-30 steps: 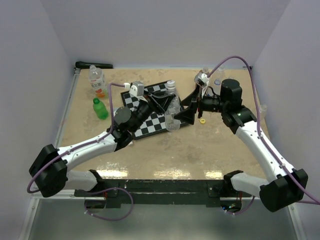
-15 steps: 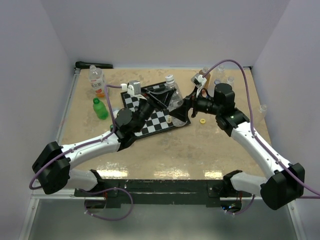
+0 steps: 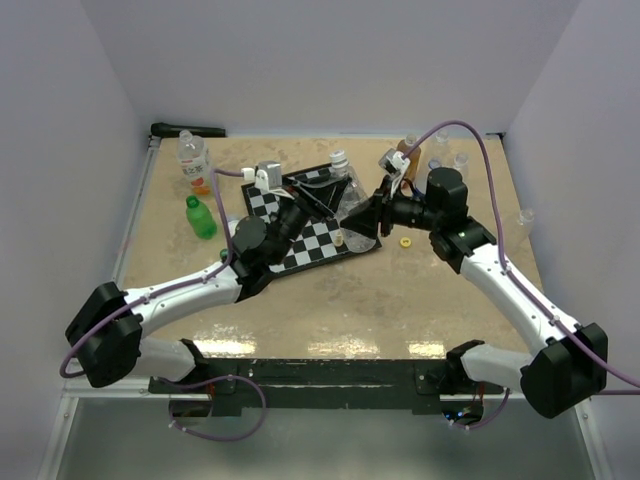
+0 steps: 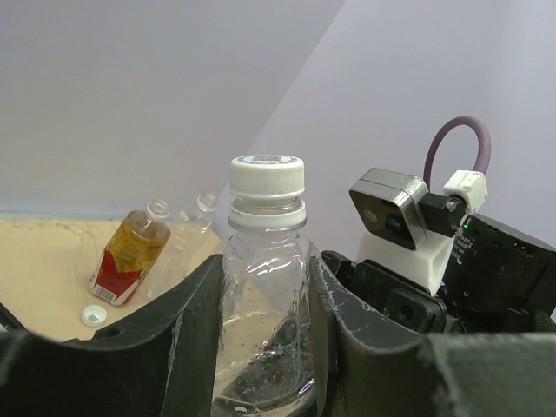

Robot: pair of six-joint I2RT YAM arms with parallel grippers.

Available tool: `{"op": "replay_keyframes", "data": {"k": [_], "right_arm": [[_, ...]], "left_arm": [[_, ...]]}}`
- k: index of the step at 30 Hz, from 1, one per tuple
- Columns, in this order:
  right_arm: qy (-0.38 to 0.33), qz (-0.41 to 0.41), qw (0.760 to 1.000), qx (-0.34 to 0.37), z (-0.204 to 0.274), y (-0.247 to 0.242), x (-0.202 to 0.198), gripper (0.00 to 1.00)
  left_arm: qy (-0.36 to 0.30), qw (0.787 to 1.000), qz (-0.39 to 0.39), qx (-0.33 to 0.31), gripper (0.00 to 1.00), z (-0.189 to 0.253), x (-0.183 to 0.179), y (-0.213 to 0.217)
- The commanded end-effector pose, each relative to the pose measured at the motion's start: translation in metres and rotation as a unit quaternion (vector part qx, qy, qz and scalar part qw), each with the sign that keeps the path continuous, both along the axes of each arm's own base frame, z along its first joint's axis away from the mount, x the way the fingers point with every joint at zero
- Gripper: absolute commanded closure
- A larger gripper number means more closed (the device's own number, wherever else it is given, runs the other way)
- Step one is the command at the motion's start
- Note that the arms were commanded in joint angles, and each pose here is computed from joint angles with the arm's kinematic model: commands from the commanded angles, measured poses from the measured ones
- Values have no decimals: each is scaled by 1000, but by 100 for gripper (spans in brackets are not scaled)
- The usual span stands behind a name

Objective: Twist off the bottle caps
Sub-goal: Unscrew the bottle cap from the plastic bottle.

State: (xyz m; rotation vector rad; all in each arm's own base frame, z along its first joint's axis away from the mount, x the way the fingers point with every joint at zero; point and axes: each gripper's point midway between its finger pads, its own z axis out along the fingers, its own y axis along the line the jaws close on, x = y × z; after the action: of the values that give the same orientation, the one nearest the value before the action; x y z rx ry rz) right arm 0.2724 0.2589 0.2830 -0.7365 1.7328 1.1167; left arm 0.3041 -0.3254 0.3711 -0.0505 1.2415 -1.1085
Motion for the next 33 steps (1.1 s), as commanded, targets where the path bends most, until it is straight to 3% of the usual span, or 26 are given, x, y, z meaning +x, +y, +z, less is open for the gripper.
{"op": "replay_keyframes", "data": {"k": [1,5,11,19,23,28,33], "right_arm": [[-52,6,999,-6,8,-5,-4,85],[-75,17,997,-28,3,-15,-9,90],[-156,88,979,-99,-22,-34,-28,93],[-174,175,949,-196,-78,-54,-33,98],[-176,214,933,-230,-91,-63,-37,96],[-182,215,927,-249,-102,-70,-39,88],[-183,226,922,-255,-110,-73,-45,86]], "left_arm": [[-37,999,-18,-24,73,35,-21,10],[-36,999,-21,24,30,36,-34,22],[-16,992,-9,124,0,26,-61,63],[20,948,-62,312,0,-30,-90,78],[1,933,-99,346,0,-35,-106,79],[-36,923,-129,361,0,-36,-121,79],[-37,914,-148,375,0,-47,-122,73]]}}
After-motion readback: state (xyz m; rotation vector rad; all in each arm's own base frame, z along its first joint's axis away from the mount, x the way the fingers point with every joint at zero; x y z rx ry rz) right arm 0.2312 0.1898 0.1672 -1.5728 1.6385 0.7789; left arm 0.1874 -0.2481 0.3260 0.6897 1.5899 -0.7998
